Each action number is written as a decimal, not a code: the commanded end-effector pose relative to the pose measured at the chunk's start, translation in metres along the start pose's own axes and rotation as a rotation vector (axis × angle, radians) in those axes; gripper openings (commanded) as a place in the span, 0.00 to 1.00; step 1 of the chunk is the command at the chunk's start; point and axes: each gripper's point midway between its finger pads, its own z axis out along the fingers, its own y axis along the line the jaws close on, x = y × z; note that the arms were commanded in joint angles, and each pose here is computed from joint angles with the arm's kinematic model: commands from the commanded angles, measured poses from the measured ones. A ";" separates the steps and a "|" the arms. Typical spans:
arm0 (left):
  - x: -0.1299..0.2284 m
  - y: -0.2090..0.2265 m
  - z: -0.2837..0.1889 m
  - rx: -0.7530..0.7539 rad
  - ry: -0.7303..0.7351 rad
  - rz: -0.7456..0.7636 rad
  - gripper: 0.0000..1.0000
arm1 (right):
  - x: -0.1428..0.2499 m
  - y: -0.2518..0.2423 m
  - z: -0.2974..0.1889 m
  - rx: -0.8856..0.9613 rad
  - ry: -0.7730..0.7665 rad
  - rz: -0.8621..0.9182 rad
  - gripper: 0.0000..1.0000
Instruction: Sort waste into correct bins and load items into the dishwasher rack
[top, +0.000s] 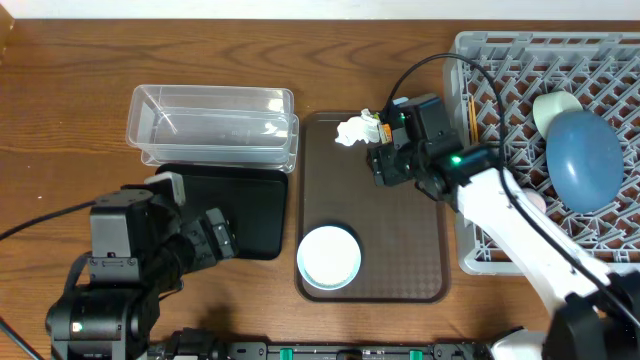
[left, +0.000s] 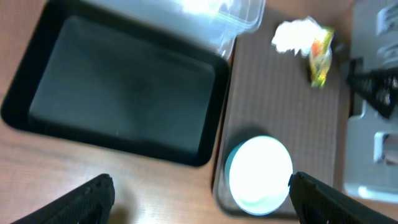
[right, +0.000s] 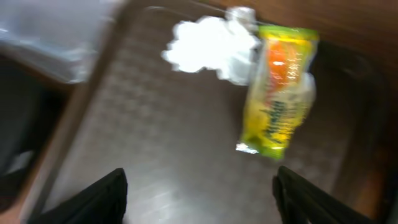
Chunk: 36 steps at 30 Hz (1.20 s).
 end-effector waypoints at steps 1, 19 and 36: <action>-0.008 -0.007 -0.002 0.032 -0.030 -0.051 0.92 | 0.003 0.026 -0.022 -0.145 0.008 -0.009 0.73; 0.072 -0.080 0.058 0.148 0.386 0.466 0.90 | -0.016 -0.105 -0.256 0.356 -0.594 0.383 0.77; 0.129 -0.108 0.153 -0.048 0.555 0.580 0.87 | 0.038 -0.113 -0.311 0.487 -0.655 0.465 0.99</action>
